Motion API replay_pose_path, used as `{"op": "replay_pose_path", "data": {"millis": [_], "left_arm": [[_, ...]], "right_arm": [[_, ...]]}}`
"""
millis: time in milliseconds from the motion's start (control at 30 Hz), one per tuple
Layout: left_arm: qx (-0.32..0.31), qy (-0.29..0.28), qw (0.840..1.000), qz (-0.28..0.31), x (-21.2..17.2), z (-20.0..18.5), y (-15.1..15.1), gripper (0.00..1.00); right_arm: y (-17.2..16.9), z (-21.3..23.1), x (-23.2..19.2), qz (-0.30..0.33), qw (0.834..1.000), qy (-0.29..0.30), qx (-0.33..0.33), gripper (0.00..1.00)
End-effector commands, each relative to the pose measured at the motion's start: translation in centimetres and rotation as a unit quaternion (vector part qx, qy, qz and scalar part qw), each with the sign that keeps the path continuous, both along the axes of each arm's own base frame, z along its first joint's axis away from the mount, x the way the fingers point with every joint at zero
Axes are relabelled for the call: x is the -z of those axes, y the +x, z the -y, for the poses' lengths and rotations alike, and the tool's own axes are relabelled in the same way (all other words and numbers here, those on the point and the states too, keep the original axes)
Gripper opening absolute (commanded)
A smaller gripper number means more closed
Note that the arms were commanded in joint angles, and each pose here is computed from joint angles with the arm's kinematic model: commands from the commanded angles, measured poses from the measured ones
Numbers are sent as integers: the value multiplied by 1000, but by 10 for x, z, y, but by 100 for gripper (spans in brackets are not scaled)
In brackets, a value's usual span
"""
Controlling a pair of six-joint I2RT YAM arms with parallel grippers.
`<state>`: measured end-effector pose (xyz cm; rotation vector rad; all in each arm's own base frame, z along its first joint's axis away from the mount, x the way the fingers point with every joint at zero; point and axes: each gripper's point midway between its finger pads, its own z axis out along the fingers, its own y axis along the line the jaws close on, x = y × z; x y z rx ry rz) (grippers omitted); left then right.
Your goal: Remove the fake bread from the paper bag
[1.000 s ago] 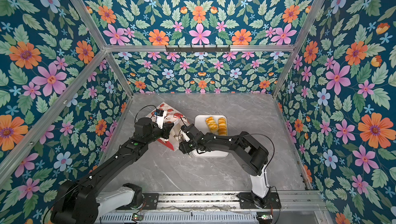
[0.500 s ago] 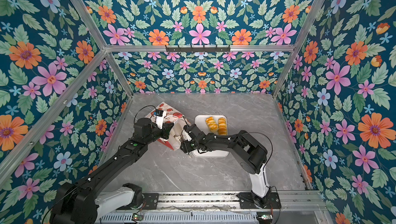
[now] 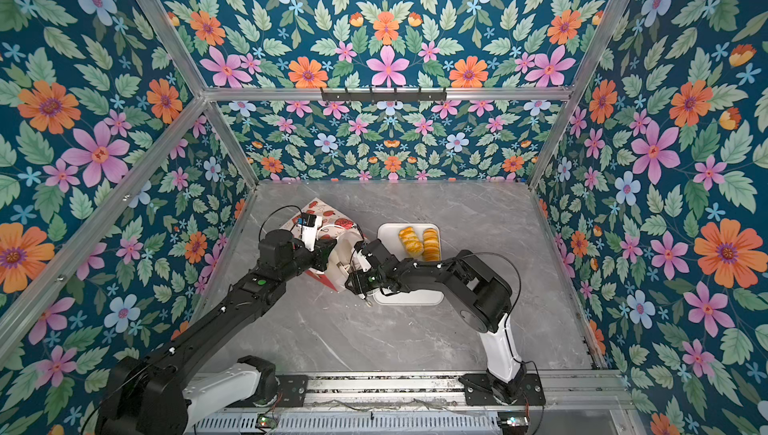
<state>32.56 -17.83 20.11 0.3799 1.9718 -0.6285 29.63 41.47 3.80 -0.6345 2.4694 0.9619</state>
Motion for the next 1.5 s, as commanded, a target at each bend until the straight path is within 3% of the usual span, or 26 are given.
{"op": "replay_pose_path", "data": {"millis": [0,333,733,1067,1267,1467], "left_arm": [[3,-4,1000,5,-3,2,0,0],[4,-7,1000,7,-3,2,0,0],[-3,-10,1000,15,-4,0,1,0],[-11,-9,1000,20,-6,-3,1,0],[-10,-10,1000,21,-5,-3,0,0],[-11,-11,1000,22,-6,-3,-1,0]], "right_arm": [[-4,3,10,-14,1000,-17,-5,59],[-2,13,7,3,999,-43,0,33],[4,42,-23,77,988,-132,-3,27],[1,46,-12,157,953,-259,-26,27],[-8,42,-3,144,956,-253,-27,30],[-6,49,-15,156,959,-238,4,42]]}}
